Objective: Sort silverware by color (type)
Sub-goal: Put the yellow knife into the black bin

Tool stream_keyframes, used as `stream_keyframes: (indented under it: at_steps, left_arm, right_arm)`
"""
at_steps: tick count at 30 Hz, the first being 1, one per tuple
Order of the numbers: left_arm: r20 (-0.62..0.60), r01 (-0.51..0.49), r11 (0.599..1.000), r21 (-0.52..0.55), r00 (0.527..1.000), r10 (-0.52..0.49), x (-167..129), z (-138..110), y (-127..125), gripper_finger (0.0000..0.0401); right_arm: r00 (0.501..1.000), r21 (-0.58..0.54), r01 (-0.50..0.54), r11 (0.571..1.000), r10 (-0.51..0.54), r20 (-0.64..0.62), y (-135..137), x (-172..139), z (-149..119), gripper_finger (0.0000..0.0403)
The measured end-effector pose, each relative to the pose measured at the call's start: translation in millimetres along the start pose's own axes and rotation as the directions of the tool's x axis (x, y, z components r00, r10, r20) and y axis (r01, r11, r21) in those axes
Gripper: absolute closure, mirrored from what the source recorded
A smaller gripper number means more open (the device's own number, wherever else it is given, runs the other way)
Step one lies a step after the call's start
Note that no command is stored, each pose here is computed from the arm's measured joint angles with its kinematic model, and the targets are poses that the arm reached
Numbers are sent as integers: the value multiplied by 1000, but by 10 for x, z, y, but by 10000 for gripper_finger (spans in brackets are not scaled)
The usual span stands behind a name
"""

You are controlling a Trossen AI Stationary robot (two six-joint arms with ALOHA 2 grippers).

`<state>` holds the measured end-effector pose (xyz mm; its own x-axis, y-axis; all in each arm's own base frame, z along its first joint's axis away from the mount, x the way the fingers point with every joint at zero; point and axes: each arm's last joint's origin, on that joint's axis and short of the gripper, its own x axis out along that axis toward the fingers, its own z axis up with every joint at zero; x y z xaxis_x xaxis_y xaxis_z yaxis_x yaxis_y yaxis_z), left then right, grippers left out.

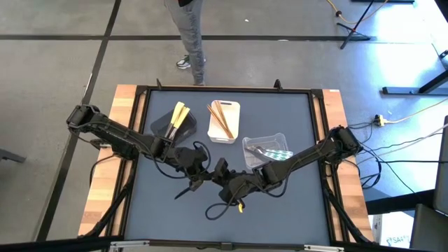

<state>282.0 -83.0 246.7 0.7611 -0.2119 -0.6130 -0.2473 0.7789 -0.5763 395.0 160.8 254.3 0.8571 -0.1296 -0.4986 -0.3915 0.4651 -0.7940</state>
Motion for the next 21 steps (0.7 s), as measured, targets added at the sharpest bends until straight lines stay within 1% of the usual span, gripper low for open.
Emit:
stream_keyframes:
  at_steps: [3, 6, 21]
  left_arm:
    - [2, -4, 1000, 0, 1000, 4, 0, 0, 2, 353]
    - [5, -7, 1000, 0, 1000, 7, 0, 1, 3, 353]
    - [29, -55, 998, -19, 998, 55, -1, 45, 70, 352]
  right_arm:
    - [1000, 0, 1, 1000, -1, -1, 0, 0, 0, 243]
    - [1000, 0, 1, 1000, -1, -1, 0, 0, 0, 236]
    - [1000, -3, -2, 1000, 2, -3, 5, -2, 0, 242]
